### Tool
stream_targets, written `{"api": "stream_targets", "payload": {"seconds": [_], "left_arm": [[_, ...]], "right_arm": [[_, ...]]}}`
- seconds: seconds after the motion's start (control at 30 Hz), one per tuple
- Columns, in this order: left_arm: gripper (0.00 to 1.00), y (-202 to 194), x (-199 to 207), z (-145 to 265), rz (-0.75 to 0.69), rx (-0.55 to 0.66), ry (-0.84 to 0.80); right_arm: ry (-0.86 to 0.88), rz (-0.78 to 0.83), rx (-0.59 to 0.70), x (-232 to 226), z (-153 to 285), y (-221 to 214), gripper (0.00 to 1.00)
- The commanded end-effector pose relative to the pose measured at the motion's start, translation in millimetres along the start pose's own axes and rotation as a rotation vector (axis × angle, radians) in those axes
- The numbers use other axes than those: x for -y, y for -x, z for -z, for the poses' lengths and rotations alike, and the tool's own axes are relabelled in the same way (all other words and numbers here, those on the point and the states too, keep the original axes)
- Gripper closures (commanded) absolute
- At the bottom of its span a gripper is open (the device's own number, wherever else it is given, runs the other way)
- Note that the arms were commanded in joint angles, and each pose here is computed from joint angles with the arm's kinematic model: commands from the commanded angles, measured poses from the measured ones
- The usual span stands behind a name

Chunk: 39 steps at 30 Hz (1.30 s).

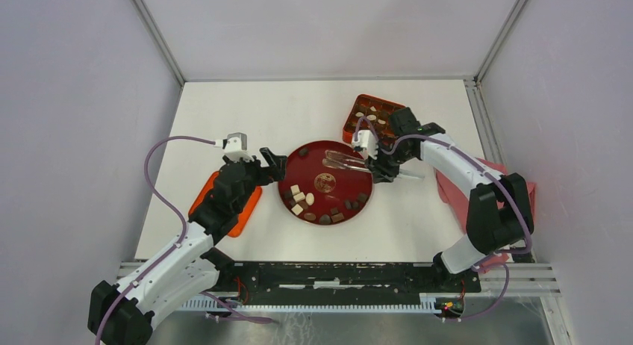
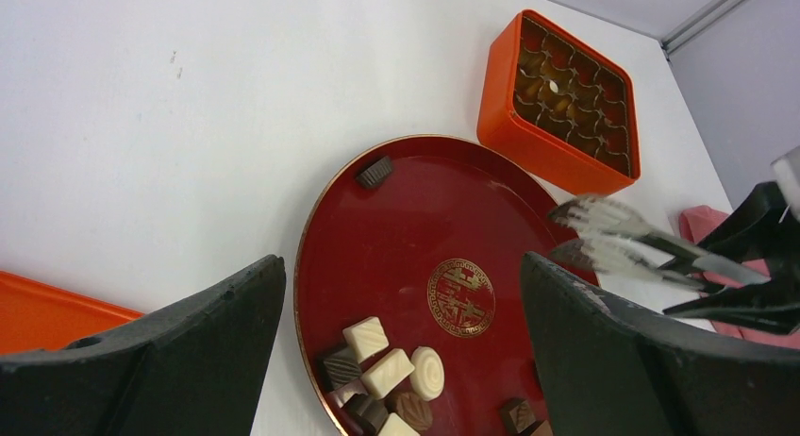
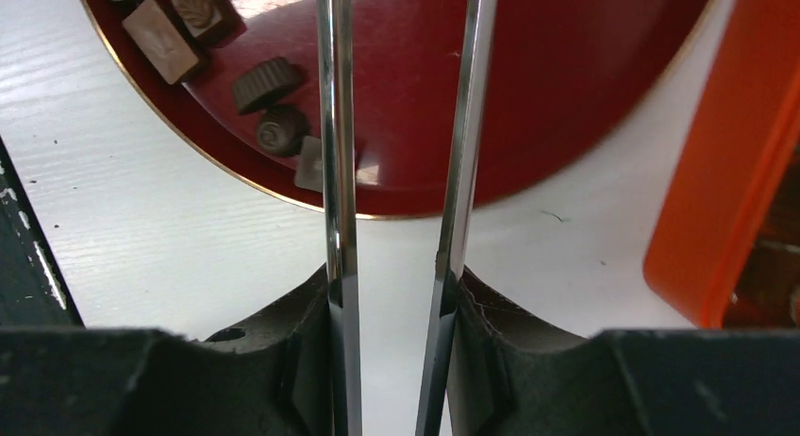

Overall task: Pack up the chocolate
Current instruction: Pick up the fake chocolate from the plate.

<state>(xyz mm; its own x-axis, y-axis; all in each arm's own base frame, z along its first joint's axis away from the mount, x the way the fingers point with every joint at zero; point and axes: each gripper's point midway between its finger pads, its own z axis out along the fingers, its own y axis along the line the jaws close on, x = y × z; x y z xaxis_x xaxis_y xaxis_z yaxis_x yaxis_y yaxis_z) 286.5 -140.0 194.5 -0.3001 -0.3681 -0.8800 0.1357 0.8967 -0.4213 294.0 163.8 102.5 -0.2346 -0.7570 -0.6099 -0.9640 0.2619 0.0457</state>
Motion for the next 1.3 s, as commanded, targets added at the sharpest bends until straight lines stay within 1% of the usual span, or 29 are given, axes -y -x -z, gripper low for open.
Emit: {"api": "stream_targets", "payload": {"seconds": [0.0, 0.23, 0.5, 0.83, 1.13, 1.27], "left_arm": [[0.02, 14.2, 6.7, -0.3, 0.06, 0.042, -0.011], [0.02, 7.1, 6.1, 0.2, 0.087, 0.026, -0.015], [0.02, 7.1, 5.5, 1.1, 0.088, 0.029, -0.015], [0.02, 7.7, 5.2, 2.5, 0.091, 0.037, -0.019], [0.02, 7.4, 5.5, 3.1, 0.092, 0.039, -0.023], [0.02, 7.5, 5.3, 3.3, 0.092, 0.04, -0.024]], "right_arm": [[-0.019, 0.107, -0.057, -9.0, -15.1, 5.5, 0.58], [0.02, 0.213, -0.204, -35.5, -41.1, -13.8, 0.58], [0.036, 0.244, -0.287, -46.5, -60.9, -13.5, 0.56], [0.048, 0.221, -0.307, -49.3, -71.0, -12.7, 0.52], [0.08, 0.226, -0.31, -56.4, -82.5, -3.7, 0.51], [0.094, 0.228, -0.289, -58.8, -80.0, 5.3, 0.51]]}}
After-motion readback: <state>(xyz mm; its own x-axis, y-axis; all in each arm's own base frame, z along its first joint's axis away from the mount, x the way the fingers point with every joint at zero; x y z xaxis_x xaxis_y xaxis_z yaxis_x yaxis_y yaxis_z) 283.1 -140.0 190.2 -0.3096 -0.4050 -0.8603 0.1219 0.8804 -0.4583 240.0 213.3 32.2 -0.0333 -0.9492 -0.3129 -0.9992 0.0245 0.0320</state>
